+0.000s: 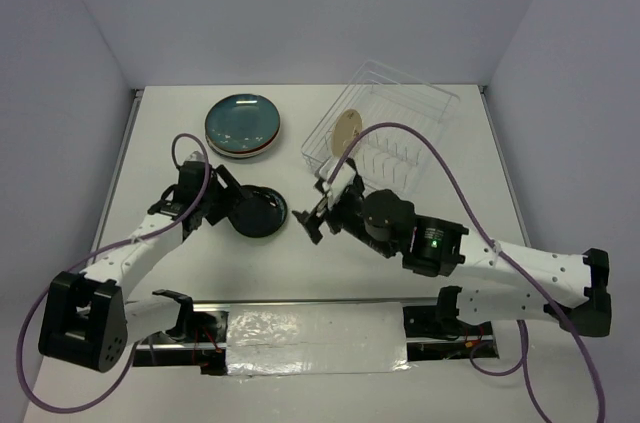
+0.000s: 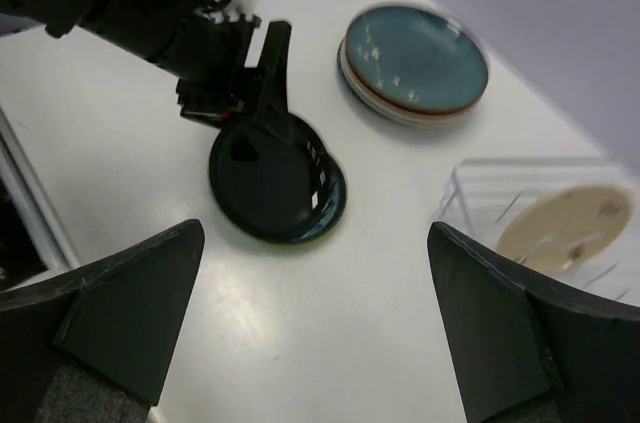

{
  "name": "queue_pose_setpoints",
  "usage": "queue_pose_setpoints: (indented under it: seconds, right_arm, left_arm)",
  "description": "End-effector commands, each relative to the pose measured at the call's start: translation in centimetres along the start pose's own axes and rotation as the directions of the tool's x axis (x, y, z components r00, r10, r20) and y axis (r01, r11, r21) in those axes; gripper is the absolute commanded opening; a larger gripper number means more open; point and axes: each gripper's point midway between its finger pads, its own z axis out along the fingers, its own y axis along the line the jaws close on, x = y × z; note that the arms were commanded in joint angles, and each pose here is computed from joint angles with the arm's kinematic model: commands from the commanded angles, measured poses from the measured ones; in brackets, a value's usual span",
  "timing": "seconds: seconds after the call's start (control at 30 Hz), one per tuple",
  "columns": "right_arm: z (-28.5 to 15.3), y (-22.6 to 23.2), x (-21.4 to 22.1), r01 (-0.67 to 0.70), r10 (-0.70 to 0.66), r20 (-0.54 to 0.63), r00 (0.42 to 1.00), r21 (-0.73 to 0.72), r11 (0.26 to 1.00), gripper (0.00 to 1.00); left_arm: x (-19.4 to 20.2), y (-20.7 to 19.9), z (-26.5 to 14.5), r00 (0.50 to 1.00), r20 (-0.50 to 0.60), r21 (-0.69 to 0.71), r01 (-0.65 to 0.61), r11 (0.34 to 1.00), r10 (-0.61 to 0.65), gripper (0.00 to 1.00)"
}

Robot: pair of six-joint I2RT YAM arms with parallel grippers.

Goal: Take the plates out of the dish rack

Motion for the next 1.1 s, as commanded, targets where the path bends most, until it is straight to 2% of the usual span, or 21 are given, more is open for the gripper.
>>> queue_pose_setpoints:
  seconds: [0.0,0.03,0.07,0.1,0.13,0.17,0.2,0.27,0.3,0.37,0.57,0.63,0.67,0.7,0.83,0.97,1.07]
  right_arm:
    - [0.8,-4.5,0.8,-0.281,0.293,-0.038,0.955,0.184,0.942,1.0]
    - [1.5,-4.6,3.2,-0.313,0.344,-0.133,0.93,0.208,0.927,1.0]
    - [2.1,-5.6,2.9,-0.374,0.413,-0.134,0.901,0.241,0.895,1.0]
    - [3.4,-7.1,5.1,-0.449,0.52,-0.162,0.839,0.334,0.829,1.0]
    - [3.4,-7.8,6.7,-0.458,0.563,-0.203,0.801,0.398,0.795,1.0]
    - [3.9,-8.7,6.5,-0.485,0.604,-0.183,0.776,0.439,0.756,1.0]
    - [4.8,-9.5,8.1,-0.515,0.67,-0.164,0.724,0.517,0.684,1.0]
    - [5.5,-12.1,8.9,-0.55,0.738,-0.096,0.668,0.605,0.576,1.0]
    - [6.6,-12.3,10.4,-0.576,0.792,-0.079,0.605,0.643,0.504,1.0]
    - [8.0,-14.4,11.9,-0.598,0.856,-0.039,0.516,0.699,0.392,1.0]
    - [10.4,-20.1,12.0,-0.605,0.864,0.144,0.483,0.768,0.211,1.0]
    - [11.1,-21.3,13.3,-0.584,0.863,0.165,0.478,0.794,0.171,1.0]
    - [11.4,-22.4,12.8,-0.597,0.861,0.203,0.466,0.791,0.137,1.0]
    - [12.0,-22.9,14.2,-0.574,0.866,0.196,0.461,0.81,0.122,1.0]
    - [14.3,-24.7,14.9,-0.56,0.867,0.184,0.463,0.819,0.126,0.95]
    - [15.4,-25.9,18.3,-0.489,0.872,0.153,0.466,0.866,0.11,0.88]
    - [15.9,-26.7,18.6,-0.487,0.863,0.172,0.475,0.868,0.095,0.78]
  left_arm:
    - [-1.2,-1.0,0.8,0.999,0.036,0.025,0.0,1.0,-0.001,0.84]
    - [-0.6,-0.3,0.7,1.0,0.004,-0.012,-0.001,1.0,0.001,0.95]
    - [-1.2,-0.2,0.8,1.0,0.018,-0.044,-0.001,0.999,0.002,0.99]
    - [-1.3,0.1,0.7,1.0,0.012,-0.072,-0.009,0.997,0.01,0.99]
    - [-1.3,0.5,0.6,1.0,0.005,-0.103,-0.014,0.995,0.014,1.0]
    - [-1.4,1.3,0.2,1.0,-0.012,-0.166,-0.021,0.986,0.019,0.99]
    - [-1.5,1.7,0.0,0.999,-0.019,-0.198,-0.034,0.98,0.031,1.0]
    - [-1.9,2.3,-1.1,0.998,-0.031,-0.264,-0.06,0.963,0.054,0.99]
    - [-2.2,2.5,-1.5,0.997,-0.025,-0.278,-0.076,0.958,0.071,1.0]
    - [-3.2,2.2,-3.3,0.994,0.004,-0.282,-0.104,0.954,0.109,0.99]
    - [-5.5,0.0,-8.0,0.96,0.022,-0.235,-0.268,0.934,0.28,1.0]
    - [-5.8,-0.2,-9.3,0.947,0.029,-0.225,-0.305,0.925,0.319,0.99]
    - [-6.3,-0.8,-10.5,0.931,0.061,-0.198,-0.341,0.919,0.359,1.0]
    - [-6.6,-0.8,-11.1,0.924,0.084,-0.195,-0.351,0.916,0.372,1.0]
    - [-7.3,-0.8,-13.6,0.882,0.198,-0.168,-0.4,0.901,0.428,0.99]
    - [-6.6,0.0,-13.3,0.877,0.218,-0.158,-0.402,0.902,0.428,0.99]
    - [-6.3,-0.2,-13.2,0.877,0.208,-0.139,-0.412,0.901,0.433,1.0]
